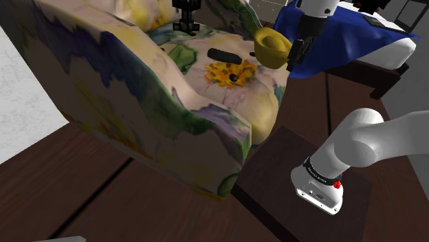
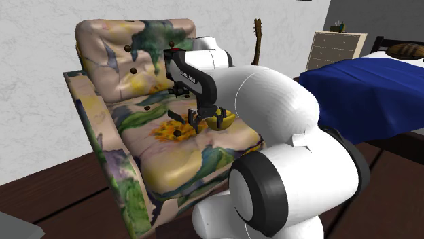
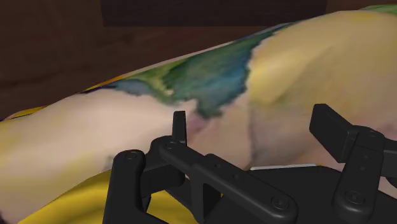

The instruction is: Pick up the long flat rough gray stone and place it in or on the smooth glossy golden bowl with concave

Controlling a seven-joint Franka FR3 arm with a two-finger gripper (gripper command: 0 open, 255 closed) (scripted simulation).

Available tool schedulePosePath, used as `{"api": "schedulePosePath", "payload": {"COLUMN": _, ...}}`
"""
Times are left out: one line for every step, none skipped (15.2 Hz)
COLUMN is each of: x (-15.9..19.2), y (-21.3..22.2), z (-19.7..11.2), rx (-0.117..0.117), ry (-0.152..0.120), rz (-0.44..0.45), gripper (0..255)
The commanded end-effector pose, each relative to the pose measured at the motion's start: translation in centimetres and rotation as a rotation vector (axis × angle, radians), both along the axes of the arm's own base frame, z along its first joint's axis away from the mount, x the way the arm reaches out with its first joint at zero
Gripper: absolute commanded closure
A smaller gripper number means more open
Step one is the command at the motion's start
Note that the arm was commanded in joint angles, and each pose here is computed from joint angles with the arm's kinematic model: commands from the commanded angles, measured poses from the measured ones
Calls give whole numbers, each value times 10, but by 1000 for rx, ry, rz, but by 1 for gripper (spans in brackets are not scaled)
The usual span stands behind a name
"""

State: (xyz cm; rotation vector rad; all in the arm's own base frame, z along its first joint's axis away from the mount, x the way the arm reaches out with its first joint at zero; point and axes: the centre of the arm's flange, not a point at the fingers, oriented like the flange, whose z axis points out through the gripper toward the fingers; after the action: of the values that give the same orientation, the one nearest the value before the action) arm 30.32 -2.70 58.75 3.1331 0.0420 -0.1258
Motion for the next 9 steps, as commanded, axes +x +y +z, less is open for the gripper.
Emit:
{"api": "schedulePosePath", "payload": {"x": 0, "y": 0, "z": 0, "rx": 0, "ry": 0, "rz": 0, "gripper": 0}}
{"api": "schedulePosePath", "payload": {"x": 12, "y": 2, "z": -1, "rx": 4, "ry": -3, "rz": 16, "gripper": 0}}
{"api": "schedulePosePath", "payload": {"x": 25, "y": 4, "z": -2, "rx": 8, "ry": -7, "rz": 31, "gripper": 0}}
{"api": "schedulePosePath", "payload": {"x": 37, "y": 6, "z": -3, "rx": 11, "ry": -10, "rz": 47, "gripper": 0}}
{"api": "schedulePosePath", "payload": {"x": 49, "y": 9, "z": -4, "rx": 15, "ry": -14, "rz": 62, "gripper": 0}}
{"api": "schedulePosePath", "payload": {"x": 62, "y": 12, "z": -4, "rx": 19, "ry": -17, "rz": 78, "gripper": 0}}
{"api": "schedulePosePath", "payload": {"x": 74, "y": 15, "z": -5, "rx": 23, "ry": -21, "rz": 93, "gripper": 0}}
{"api": "schedulePosePath", "payload": {"x": 86, "y": 18, "z": -6, "rx": 27, "ry": -24, "rz": 109, "gripper": 0}}
{"api": "schedulePosePath", "payload": {"x": 98, "y": 21, "z": -6, "rx": 30, "ry": -28, "rz": 124, "gripper": 0}}
